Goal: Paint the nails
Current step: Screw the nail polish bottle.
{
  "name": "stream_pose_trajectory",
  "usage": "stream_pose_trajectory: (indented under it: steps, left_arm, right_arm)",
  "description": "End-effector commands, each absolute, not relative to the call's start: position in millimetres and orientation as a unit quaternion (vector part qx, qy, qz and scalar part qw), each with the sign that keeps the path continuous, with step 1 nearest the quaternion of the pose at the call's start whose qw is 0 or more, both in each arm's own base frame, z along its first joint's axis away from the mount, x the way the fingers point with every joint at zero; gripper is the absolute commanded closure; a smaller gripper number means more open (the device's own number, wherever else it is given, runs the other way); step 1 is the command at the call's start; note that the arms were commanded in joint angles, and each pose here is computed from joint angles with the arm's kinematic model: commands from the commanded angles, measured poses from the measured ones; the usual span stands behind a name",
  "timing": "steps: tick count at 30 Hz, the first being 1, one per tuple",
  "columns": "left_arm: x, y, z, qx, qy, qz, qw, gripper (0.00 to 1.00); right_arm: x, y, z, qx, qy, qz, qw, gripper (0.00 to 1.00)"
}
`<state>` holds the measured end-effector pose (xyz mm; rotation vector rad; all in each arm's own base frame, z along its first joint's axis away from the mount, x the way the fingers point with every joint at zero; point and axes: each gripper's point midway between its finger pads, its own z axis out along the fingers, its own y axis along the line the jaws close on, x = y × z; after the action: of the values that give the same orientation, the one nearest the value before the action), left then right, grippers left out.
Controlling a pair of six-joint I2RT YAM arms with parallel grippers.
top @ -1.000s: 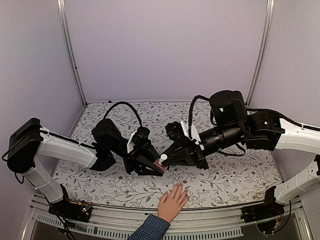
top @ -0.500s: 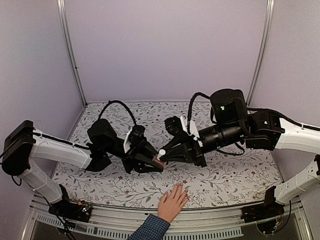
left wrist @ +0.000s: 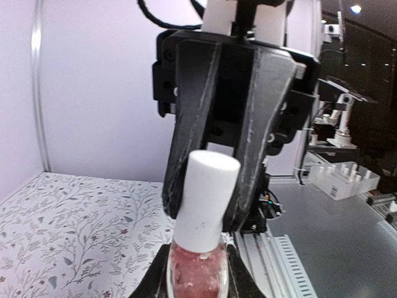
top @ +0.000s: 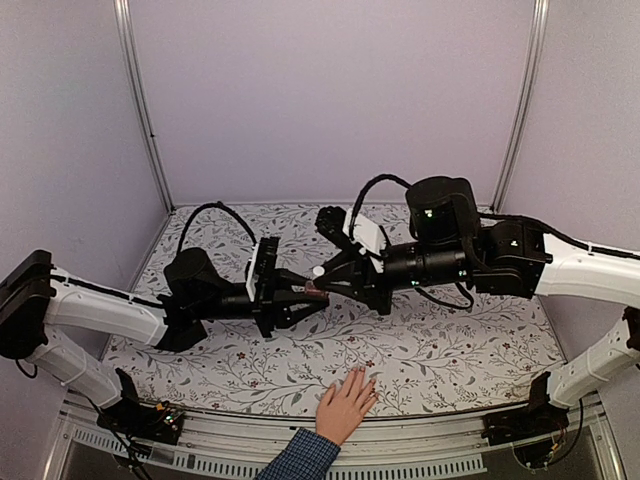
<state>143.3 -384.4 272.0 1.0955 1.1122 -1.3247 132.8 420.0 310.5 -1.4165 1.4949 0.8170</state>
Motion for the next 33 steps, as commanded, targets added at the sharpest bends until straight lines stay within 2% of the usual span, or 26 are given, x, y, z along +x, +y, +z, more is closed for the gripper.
stream_pose_trajectory:
  steps: [1,10,12,19,27,30,33]
  left_arm:
    - [186,-372,324,0.344,0.464,-0.498,0.647,1.0]
    - [209,-375,312,0.293,0.497,-0.469,0.668,1.0]
    - [210,-376,310,0.295,0.499,-0.467,0.667,1.0]
    - [206,-376,306,0.316,0.503,-0.461,0.659,1.0]
    - [176,-382,301,0.391,0.474,-0.504,0.607,1.0]
    - [158,-385,299,0.433,0.449,-0.528,0.576,1.0]
    - [138,-388,296,0.472,0.422,-0.553,0.542,1.0]
  right_arm:
    - [140,432,261,-0.557,0.664,0.298,0.4,1.0]
    - [172,436,248,-0.485,0.723,0.27,0.412,1.0]
    - [174,435,253,-0.477,0.723,0.275,0.416,0.97]
    - [177,425,276,-0.461,0.714,0.295,0.436,0.65]
    - [155,407,300,-0.484,0.668,0.337,0.453,0.41]
    - [148,401,304,-0.498,0.654,0.345,0.453,0.37]
    - [135,397,309,-0.523,0.631,0.36,0.447,0.39]
